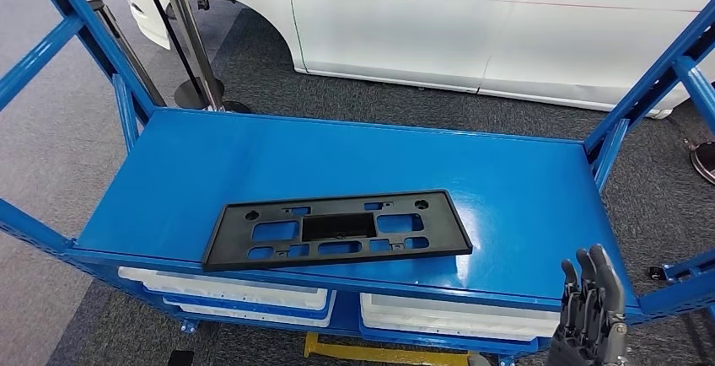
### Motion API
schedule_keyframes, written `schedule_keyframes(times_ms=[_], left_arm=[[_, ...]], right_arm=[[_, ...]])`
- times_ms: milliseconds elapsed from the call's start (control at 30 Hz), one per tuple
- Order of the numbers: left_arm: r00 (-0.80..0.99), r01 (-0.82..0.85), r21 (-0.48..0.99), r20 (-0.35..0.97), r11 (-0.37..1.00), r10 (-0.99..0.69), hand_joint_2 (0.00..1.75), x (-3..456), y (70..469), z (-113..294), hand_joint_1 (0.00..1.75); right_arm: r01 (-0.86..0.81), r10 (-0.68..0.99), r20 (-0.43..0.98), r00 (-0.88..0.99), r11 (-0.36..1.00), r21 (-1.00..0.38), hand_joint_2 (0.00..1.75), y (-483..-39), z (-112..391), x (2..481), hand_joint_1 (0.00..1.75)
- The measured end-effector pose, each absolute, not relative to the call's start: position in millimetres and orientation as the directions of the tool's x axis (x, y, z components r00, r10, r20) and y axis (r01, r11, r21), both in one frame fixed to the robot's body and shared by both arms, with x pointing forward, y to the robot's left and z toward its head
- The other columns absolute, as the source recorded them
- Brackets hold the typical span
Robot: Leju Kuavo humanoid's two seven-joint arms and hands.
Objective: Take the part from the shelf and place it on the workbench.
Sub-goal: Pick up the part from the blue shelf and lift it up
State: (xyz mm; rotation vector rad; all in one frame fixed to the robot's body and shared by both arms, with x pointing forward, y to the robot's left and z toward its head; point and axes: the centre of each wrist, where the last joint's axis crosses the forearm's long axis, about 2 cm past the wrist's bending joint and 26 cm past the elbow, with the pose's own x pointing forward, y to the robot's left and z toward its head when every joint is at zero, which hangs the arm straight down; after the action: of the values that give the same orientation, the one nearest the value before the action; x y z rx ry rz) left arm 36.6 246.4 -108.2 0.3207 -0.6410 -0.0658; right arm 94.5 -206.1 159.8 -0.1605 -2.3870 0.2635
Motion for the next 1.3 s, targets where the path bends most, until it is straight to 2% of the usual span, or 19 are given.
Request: schedule_keyframes(times_ms=[300, 567, 600, 700, 733, 933, 1133, 1300], left_arm=[[0.788, 0.008, 0.304, 0.584, 0.953, -0.193, 0.00, 37, 246, -108, 0.00], [0.781, 0.044, 0.300, 0.584, 0.953, -0.220, 0.00, 37, 246, -108, 0.00], [0.782, 0.048, 0.300, 0.582, 0.953, -0.223, 0.00, 37, 246, -108, 0.00], [0.783, 0.059, 0.302, 0.578, 0.952, -0.232, 0.00, 37, 246, -108, 0.00], [0.783, 0.063, 0.302, 0.576, 0.951, -0.235, 0.00, 37, 246, -108, 0.00], [0.780, 0.084, 0.305, 0.573, 0.949, -0.253, 0.00, 37, 246, -108, 0.00], [0.772, 0.111, 0.310, 0.572, 0.944, -0.278, 0.00, 38, 248, -108, 0.00], [0.770, 0.115, 0.312, 0.571, 0.943, -0.284, 0.00, 38, 249, -108, 0.00]], right_arm=[[0.140, 0.413, 0.663, -0.625, 0.894, -0.425, 1.75, -207, 136, 101, 0.00], [0.107, 0.490, 0.717, -0.496, 0.854, -0.510, 1.75, -209, 107, 120, 0.00], [0.097, 0.497, 0.723, -0.481, 0.849, -0.519, 1.31, -209, 103, 122, 0.00], [0.088, 0.528, 0.719, -0.451, 0.828, -0.553, 1.31, -207, 95, 127, 0.00], [0.089, 0.542, 0.712, -0.446, 0.819, -0.567, 1.75, -206, 92, 129, 0.00], [0.139, 0.628, 0.628, -0.460, 0.749, -0.647, 1.75, -200, 85, 138, 0.00], [0.264, 0.746, 0.427, -0.511, 0.609, -0.748, 1.75, -185, 86, 149, 0.00], [0.281, 0.759, 0.416, -0.501, 0.597, -0.751, 1.75, -180, 87, 154, 0.00]])
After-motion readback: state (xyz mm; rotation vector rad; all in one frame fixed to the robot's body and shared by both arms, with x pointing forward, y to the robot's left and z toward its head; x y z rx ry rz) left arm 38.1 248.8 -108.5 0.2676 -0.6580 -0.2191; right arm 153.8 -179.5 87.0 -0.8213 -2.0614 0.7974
